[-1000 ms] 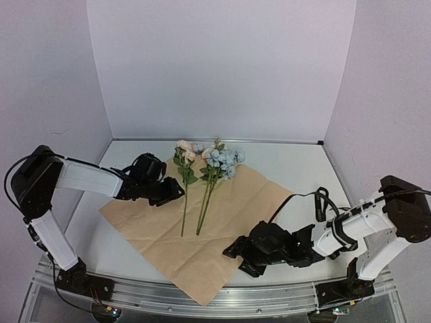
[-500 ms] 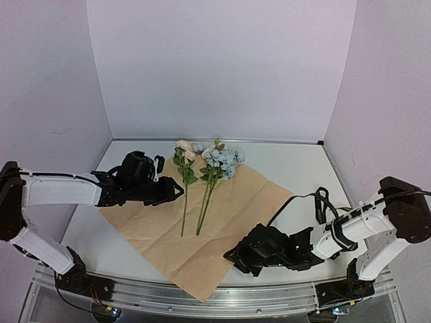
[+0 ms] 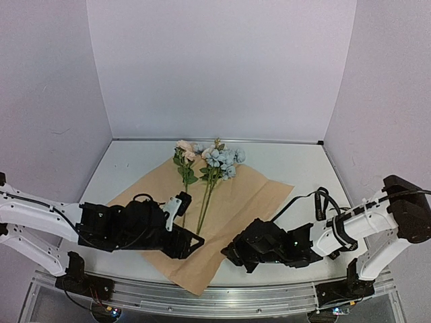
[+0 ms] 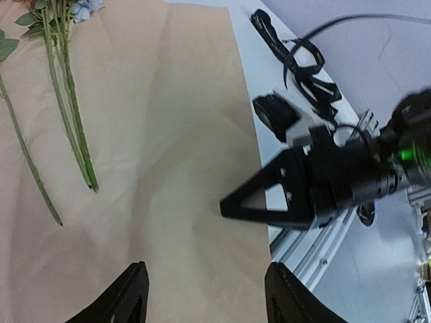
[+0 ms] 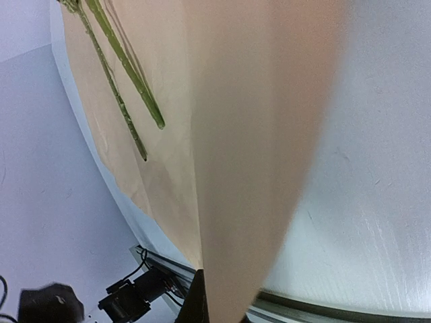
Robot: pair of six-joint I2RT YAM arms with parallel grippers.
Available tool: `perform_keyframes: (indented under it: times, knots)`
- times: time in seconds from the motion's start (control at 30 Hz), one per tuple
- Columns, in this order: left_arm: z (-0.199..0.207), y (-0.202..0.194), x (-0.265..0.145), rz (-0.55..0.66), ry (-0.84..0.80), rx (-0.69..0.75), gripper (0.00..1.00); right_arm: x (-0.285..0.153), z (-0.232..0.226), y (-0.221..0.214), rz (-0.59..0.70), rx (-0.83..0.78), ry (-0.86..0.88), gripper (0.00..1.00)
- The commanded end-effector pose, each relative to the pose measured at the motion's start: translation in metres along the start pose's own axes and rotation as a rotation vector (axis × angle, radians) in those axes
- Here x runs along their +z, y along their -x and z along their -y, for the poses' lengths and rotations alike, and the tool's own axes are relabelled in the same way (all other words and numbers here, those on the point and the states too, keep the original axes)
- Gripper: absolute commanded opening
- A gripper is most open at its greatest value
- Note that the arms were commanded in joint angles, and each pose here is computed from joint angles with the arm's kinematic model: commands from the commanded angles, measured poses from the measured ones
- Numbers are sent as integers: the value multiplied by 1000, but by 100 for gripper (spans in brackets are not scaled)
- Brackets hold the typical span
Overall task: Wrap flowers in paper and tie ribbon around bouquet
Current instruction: Pick up the flattened wrapping paper from the center of the board, then pass from the right arm to the left
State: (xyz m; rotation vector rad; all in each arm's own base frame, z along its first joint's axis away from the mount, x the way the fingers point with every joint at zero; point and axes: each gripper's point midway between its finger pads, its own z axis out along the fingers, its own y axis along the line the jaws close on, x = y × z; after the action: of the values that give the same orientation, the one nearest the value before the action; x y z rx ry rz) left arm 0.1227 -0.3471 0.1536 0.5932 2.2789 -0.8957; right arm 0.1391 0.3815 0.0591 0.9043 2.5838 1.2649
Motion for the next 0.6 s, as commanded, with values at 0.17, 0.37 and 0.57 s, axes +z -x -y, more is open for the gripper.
perform_keyframes:
  times: [0.17,0.37,0.57]
  knots:
    - [50,-60,-11,-54,46,309,72,-23,-14,14,92,157,4,0]
    - [62,-75,-6,-80,59,393,76,-27,-12,16,108,189,-16,0]
    - [80,-88,5,-117,4,443,73,-30,-10,19,121,200,-11,0]
